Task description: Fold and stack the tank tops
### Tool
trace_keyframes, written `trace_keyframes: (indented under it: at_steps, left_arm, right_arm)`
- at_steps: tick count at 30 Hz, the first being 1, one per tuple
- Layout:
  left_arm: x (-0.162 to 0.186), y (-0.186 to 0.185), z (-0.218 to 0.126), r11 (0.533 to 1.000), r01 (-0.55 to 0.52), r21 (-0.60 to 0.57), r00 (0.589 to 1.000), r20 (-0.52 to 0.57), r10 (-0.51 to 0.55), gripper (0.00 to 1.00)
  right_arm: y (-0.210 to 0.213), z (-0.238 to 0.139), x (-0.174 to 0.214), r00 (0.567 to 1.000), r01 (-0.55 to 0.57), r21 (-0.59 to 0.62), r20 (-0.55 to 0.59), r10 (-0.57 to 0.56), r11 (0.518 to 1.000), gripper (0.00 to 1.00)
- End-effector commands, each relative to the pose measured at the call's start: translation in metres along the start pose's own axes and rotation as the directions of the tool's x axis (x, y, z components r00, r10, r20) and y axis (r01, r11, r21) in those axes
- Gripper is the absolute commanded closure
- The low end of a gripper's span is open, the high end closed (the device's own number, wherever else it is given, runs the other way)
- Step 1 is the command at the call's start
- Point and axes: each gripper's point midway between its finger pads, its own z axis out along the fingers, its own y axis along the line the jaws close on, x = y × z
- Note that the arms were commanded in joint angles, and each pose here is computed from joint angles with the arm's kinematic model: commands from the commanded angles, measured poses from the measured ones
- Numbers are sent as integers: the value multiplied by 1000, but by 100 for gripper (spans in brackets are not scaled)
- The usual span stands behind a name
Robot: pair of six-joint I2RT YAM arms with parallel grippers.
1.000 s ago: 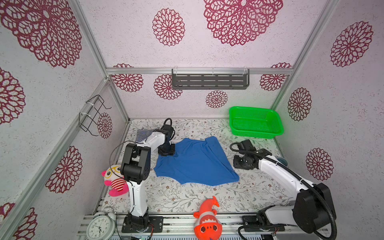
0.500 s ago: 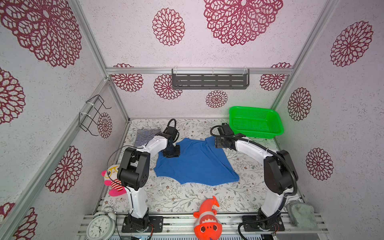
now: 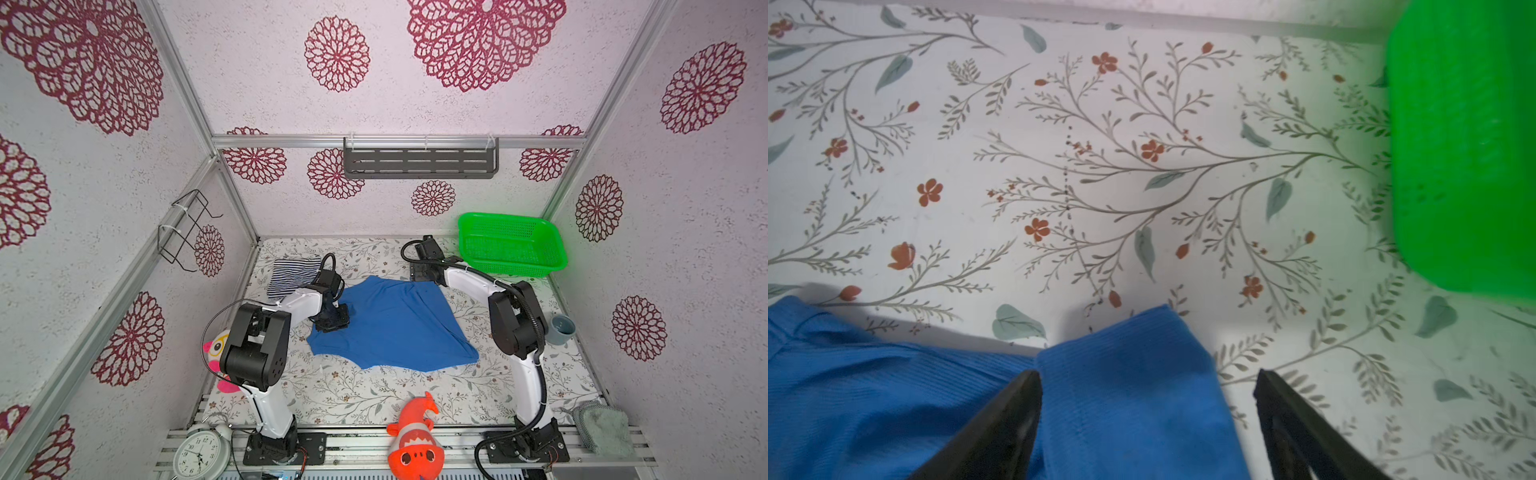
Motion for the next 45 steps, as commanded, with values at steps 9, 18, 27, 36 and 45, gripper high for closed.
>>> trace_keyframes:
  at_steps: [9, 18, 27, 36, 45]
  left_arm:
    - [29, 58, 1, 988, 121, -96, 990, -66, -128, 64]
    - [33, 70, -3, 983, 158, -90, 984, -67, -164, 64]
    - [21, 70, -21, 983, 145, -114, 988, -36, -150, 65]
    - [-48, 10, -104, 998, 56, 4, 985, 162, -56, 62]
    - [-136, -97, -66, 983, -134, 122, 969, 224, 105, 67]
  right_arm:
    - [-40, 15, 21, 996, -7, 158, -82, 20, 987, 15]
    - [-130, -20, -1, 988, -150, 249, 15, 151, 957, 16]
    - [-170, -67, 1, 986, -168, 210, 36, 164, 963, 19]
    - [-72, -98, 69, 986, -102, -23, -137, 98, 994, 28]
    - [-18, -85, 84, 937, -341, -222, -156, 312, 914, 39]
